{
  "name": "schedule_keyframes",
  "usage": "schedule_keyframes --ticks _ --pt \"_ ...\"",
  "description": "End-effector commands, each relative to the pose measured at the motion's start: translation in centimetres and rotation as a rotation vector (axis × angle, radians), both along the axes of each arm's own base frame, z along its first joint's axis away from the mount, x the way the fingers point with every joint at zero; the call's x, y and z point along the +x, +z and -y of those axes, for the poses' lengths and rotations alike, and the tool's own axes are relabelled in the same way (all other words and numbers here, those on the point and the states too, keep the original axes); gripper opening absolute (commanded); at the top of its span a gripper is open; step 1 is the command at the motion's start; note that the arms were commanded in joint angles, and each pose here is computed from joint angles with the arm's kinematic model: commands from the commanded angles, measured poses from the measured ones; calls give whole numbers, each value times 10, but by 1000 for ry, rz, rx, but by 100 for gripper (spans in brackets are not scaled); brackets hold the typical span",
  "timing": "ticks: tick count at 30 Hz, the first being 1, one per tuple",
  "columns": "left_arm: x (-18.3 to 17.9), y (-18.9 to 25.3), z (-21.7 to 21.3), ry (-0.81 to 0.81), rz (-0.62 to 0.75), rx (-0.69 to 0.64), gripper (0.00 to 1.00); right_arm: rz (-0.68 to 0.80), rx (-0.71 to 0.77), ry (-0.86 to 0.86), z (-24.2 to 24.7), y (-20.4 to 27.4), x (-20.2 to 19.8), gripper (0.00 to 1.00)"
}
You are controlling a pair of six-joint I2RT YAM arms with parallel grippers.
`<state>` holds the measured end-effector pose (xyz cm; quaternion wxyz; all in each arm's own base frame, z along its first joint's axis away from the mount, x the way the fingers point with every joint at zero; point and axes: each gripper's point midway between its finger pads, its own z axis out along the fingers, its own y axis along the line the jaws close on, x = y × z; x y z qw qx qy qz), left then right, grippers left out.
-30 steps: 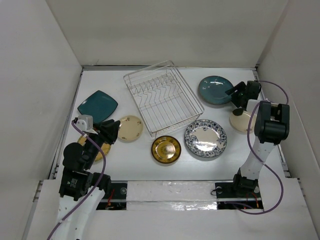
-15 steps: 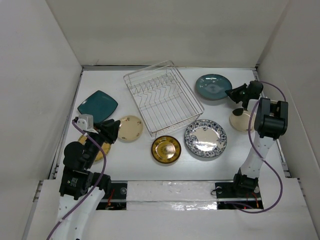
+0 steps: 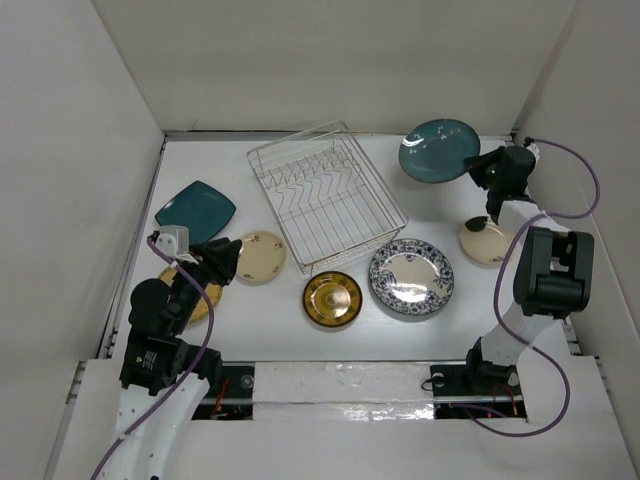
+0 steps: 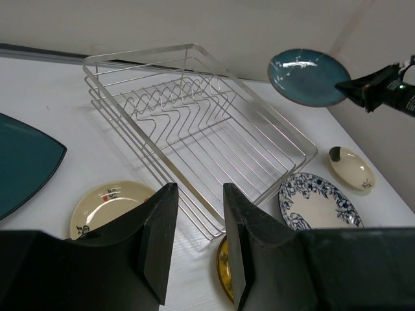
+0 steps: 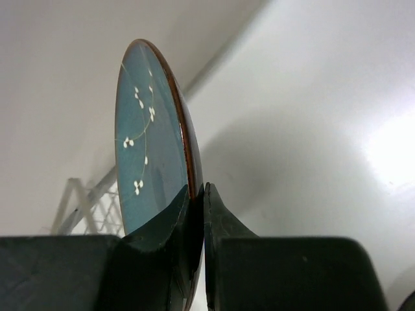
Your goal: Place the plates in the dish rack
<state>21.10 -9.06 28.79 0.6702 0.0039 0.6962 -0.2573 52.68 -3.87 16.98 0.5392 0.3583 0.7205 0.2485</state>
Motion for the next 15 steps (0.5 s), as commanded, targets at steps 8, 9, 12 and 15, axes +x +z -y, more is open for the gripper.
schedule_keyframes --ticks 8,9,12,15 --pt "10 -1 -2 12 8 6 31 444 -441 185 -116 227 -5 0" --pt "9 0 -2 12 11 5 31 447 -502 219 -135 230 -6 0" --pt "9 1 -2 9 14 5 31 416 -627 202 -150 238 4 0" --pt "9 0 -1 6 13 7 31 386 -723 225 -171 241 16 0"
